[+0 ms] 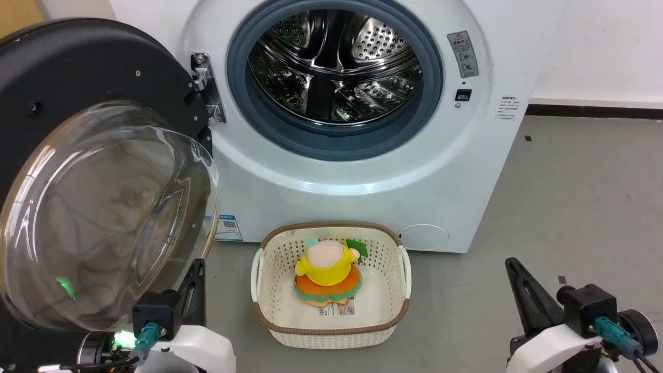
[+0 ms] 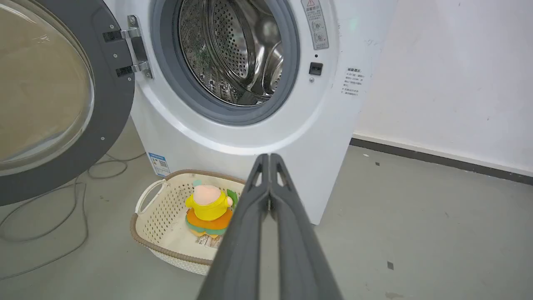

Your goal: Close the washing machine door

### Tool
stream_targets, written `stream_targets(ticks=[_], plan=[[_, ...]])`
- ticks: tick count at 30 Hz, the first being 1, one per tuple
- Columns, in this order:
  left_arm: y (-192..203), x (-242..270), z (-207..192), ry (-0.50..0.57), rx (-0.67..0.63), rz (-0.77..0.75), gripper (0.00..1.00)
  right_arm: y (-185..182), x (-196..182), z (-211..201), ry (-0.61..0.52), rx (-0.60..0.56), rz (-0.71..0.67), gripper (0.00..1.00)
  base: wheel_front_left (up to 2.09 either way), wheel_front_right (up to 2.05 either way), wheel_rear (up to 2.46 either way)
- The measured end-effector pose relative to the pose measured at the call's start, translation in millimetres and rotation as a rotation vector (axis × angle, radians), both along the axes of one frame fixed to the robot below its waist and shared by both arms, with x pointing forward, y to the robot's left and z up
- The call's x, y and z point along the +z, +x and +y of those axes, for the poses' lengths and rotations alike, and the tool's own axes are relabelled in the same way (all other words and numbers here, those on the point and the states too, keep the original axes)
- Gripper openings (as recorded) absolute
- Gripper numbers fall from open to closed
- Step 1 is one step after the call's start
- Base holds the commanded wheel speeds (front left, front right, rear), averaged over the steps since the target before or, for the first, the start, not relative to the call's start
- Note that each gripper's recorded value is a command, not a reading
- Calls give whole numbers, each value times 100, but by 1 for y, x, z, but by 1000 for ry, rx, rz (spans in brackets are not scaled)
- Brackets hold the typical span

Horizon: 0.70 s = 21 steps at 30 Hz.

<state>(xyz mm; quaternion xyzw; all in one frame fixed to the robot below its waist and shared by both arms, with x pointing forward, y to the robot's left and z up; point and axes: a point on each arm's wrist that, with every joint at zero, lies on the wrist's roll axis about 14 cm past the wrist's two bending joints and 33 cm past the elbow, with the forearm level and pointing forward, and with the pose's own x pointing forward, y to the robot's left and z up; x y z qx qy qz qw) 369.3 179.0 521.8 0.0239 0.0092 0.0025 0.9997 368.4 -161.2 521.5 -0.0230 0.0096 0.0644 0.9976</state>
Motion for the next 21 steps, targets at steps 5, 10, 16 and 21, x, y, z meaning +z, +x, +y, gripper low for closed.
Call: stream_targets(ticks=[5, 10, 16, 21], plan=[[0, 0, 0, 0, 0, 0, 0, 0, 0, 0, 0, 0, 0, 0, 0, 0, 0], [0, 0, 0, 0, 0, 0, 0, 0, 0, 0, 0, 0, 0, 0, 0, 0, 0], [0, 0, 0, 0, 0, 0, 100, 0, 0, 0, 0, 0, 0, 100, 0, 0, 0], [0, -1, 0, 0, 0, 2, 100, 0, 0, 0, 2, 0, 1, 100, 0, 0, 0]])
